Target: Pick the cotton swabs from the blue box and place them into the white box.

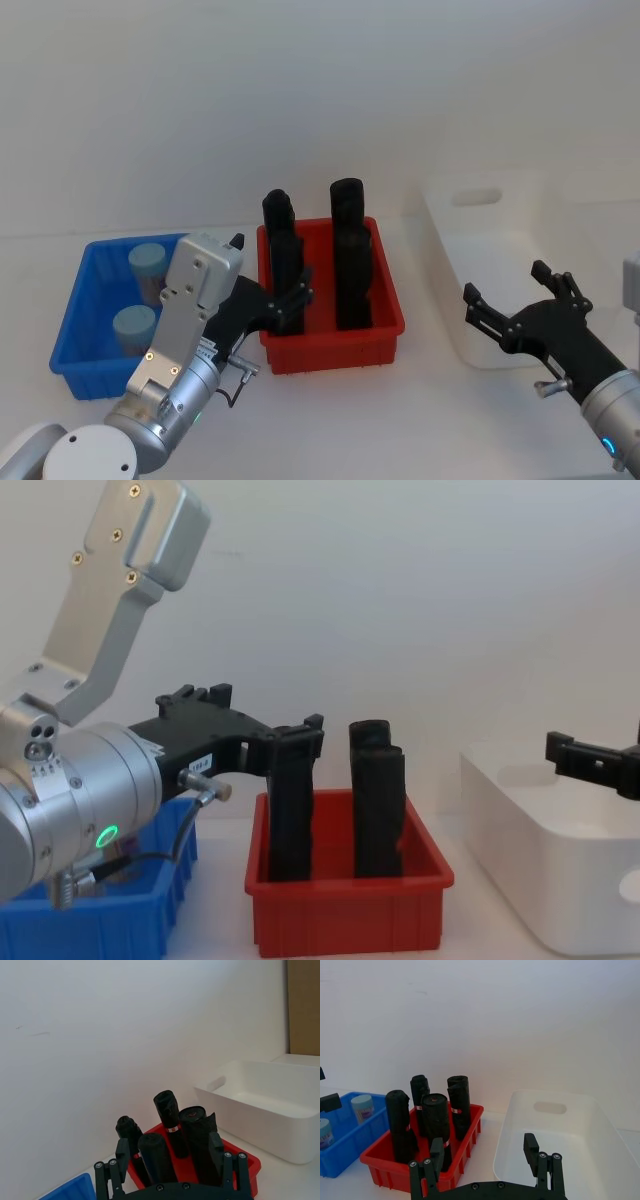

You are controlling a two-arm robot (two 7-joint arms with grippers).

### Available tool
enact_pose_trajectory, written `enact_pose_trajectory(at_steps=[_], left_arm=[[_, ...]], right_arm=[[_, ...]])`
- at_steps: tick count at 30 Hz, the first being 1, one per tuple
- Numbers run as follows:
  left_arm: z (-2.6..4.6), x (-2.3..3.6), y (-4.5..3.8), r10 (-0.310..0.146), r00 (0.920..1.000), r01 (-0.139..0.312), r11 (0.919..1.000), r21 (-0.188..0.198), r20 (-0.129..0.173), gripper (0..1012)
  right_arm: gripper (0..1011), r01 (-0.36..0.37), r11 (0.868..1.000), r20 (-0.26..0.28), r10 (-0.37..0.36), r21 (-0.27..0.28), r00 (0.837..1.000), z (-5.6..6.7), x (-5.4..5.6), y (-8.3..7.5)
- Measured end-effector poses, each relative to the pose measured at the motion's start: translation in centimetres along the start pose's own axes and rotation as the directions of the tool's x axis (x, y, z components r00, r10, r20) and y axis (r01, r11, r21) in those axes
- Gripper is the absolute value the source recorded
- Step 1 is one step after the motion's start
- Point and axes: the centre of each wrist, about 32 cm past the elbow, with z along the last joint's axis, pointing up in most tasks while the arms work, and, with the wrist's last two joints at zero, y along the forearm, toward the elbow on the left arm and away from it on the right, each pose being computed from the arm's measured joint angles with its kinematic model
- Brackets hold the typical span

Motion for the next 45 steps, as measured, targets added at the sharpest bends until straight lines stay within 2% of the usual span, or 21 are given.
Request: enact_pose_trajectory(at_steps=[45], left_arm=[[-0.01,0.03,0.00,0.001,1.0000,-0.001,1.0000,0.001,0.000,1004]], right_arm=[[1002,0.000,1.000,0.000,0.000,0.000,1.000,0.00,0.00,0.00]])
